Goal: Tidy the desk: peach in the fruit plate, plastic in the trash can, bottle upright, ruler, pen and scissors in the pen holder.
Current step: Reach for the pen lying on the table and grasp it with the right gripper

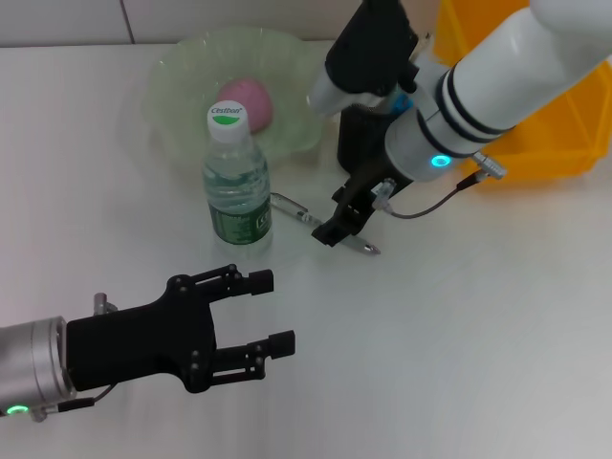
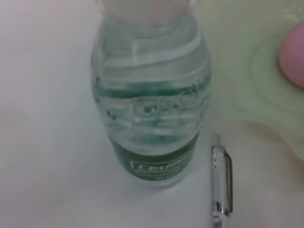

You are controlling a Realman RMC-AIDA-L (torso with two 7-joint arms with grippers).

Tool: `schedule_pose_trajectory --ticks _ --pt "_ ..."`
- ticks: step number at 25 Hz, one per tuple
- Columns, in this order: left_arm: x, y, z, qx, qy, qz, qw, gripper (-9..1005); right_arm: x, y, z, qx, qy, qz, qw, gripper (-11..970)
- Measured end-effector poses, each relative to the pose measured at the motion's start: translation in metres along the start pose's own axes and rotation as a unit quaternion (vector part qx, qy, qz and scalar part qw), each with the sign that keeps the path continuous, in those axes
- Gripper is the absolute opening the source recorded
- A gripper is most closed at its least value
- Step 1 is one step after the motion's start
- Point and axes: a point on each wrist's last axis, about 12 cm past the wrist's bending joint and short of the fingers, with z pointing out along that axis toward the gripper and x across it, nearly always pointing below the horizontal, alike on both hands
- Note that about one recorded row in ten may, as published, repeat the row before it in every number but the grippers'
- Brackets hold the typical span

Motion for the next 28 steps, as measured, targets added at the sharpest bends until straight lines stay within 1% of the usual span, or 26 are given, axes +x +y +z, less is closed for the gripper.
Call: schedule_pose_trajectory --ticks 4,8,12,18,28 --pt "0.0 0.0 0.0 0.0 0.0 0.0 1.0 770 0.0 0.001 0.004 0.008 -0.003 -0.002 1.0 648" --pt "0.0 0.0 0.0 -0.002 0.001 0.0 1.0 770 0.0 0.004 0.008 0.002 -0.008 0.002 1.0 542" --pt "0.0 0.001 0.002 -0.001 0.001 0.001 1.0 770 0.0 0.005 0.01 0.006 -0.009 -0.004 1.0 352" --pt "-0.001 0.002 0.002 -0.001 0.001 0.003 1.0 770 0.0 0.005 0.011 0.007 -0.008 -0.004 1.0 305" --pt "-0.001 0.002 0.002 -0.002 0.001 0.003 1.0 770 0.003 0.005 0.014 0.006 -0.011 0.001 1.0 308"
